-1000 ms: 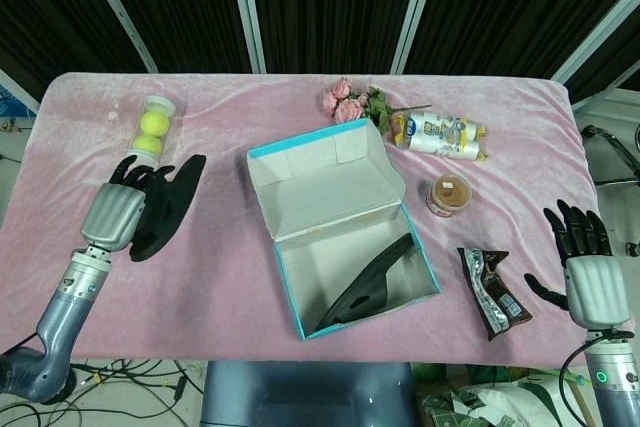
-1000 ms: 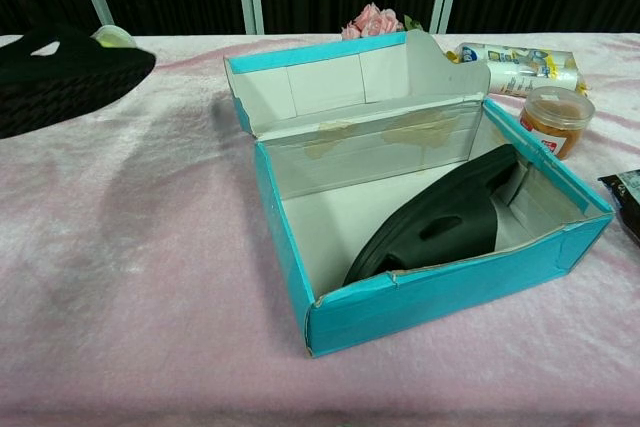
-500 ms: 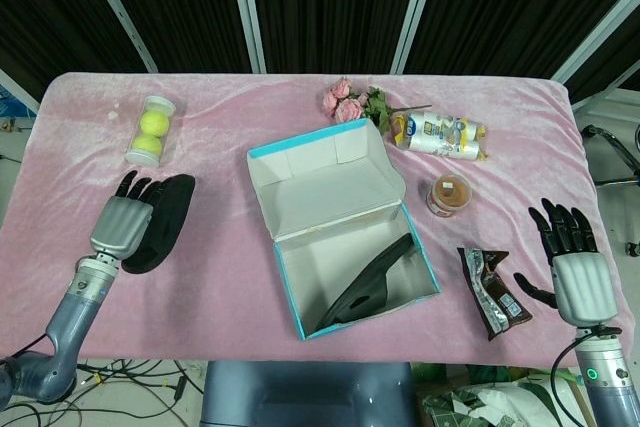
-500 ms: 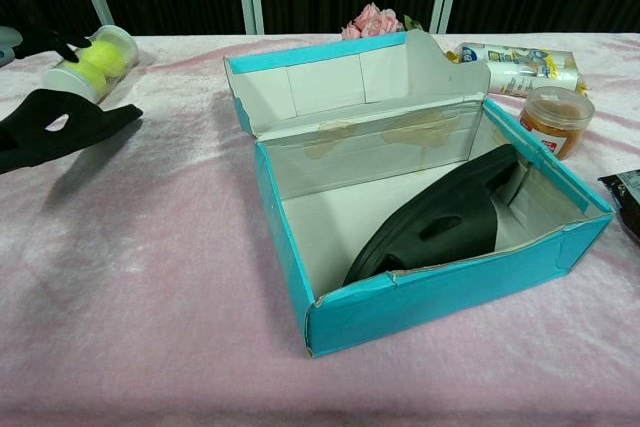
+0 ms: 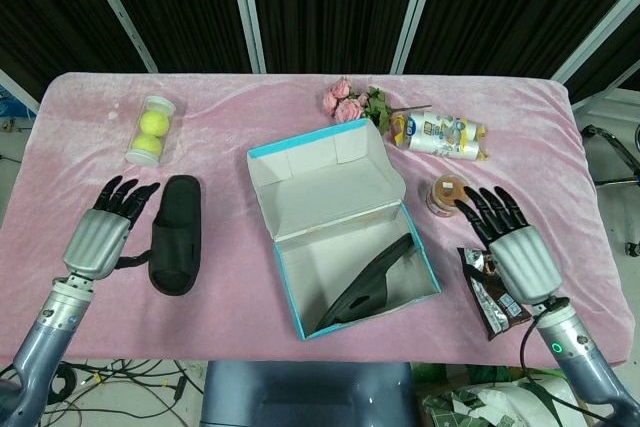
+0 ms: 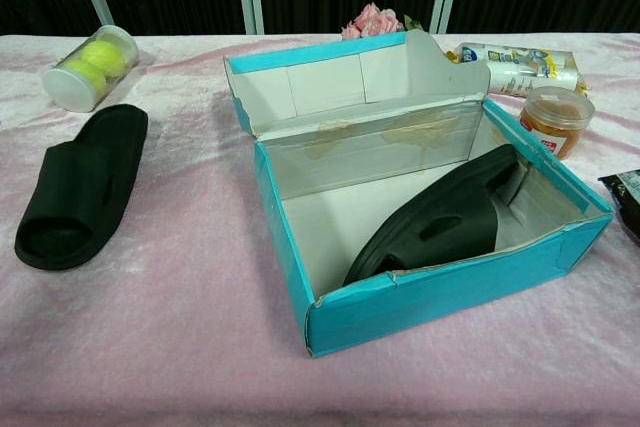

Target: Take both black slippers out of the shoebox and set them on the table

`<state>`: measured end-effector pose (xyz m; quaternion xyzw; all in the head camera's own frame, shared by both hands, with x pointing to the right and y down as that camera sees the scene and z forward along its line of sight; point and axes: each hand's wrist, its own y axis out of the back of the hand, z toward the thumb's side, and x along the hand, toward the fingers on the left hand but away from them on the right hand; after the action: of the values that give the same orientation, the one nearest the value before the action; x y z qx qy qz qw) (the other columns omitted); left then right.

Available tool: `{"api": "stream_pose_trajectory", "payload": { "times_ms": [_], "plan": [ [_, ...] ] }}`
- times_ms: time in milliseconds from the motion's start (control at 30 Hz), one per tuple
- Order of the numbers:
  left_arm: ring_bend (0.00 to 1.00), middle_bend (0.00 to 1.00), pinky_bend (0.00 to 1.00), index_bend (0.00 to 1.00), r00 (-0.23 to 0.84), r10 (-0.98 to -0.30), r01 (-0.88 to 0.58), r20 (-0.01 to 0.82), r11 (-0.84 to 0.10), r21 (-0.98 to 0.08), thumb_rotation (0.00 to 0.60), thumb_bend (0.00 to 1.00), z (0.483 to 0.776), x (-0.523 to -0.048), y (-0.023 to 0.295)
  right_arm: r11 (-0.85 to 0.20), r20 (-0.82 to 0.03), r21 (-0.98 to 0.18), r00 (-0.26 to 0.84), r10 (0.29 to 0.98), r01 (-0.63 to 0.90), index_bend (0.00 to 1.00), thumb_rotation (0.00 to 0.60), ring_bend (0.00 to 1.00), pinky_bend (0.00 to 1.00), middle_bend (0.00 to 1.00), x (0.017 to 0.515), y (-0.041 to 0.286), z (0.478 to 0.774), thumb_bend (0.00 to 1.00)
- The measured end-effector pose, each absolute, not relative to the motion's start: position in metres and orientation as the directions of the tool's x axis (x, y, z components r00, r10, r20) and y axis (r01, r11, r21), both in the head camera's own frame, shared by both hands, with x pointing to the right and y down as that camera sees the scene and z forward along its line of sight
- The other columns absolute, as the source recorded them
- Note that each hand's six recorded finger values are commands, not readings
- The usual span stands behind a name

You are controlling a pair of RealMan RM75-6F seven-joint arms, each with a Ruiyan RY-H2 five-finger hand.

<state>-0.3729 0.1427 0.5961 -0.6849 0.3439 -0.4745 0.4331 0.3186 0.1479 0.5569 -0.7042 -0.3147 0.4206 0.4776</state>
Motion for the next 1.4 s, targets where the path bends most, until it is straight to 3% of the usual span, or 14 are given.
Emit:
{"api": "stream_pose_trajectory", "payload": {
  "times_ms": [233,533,933,1400],
  "plan": [
    [0.07,0.16,0.02,0.00,0.310,-0.889,-0.094,0.337,-0.382,-0.920,0.600,0.00,0.568,-0.389,0.164,-0.395,-0.342,-0.917,0.623,0.703,-0.059,0.13,0.600,0.00,0.05,0.06,0.263,0.131,0.579,0.00],
    [0.07,0.18,0.02,0.00,0.295,-0.913,-0.184,0.283,-0.345,-0.920,0.600,0.00,0.550,-0.399,0.175,-0.412,-0.424,-0.889,0.701,0.573,-0.201,0.22,0.600,0.00,0.05,0.10,0.230,0.129,0.604,0.00],
    [0.07,0.18,0.02,0.00,0.261,-0.919,-0.221,0.295,-0.354,-0.909,0.600,0.00,0.557,-0.410,0.175,-0.376,-0.577,-0.813,0.702,0.418,-0.444,0.25,0.600,0.00,0.05,0.10,0.218,0.147,0.628,0.00],
    [0.07,0.18,0.02,0.00,0.249,-0.921,-0.252,0.300,-0.361,-0.898,0.600,0.00,0.560,-0.415,0.178,-0.351,-0.665,-0.745,0.663,0.342,-0.567,0.26,0.600,0.00,0.05,0.10,0.211,0.159,0.643,0.00]
  ]
}}
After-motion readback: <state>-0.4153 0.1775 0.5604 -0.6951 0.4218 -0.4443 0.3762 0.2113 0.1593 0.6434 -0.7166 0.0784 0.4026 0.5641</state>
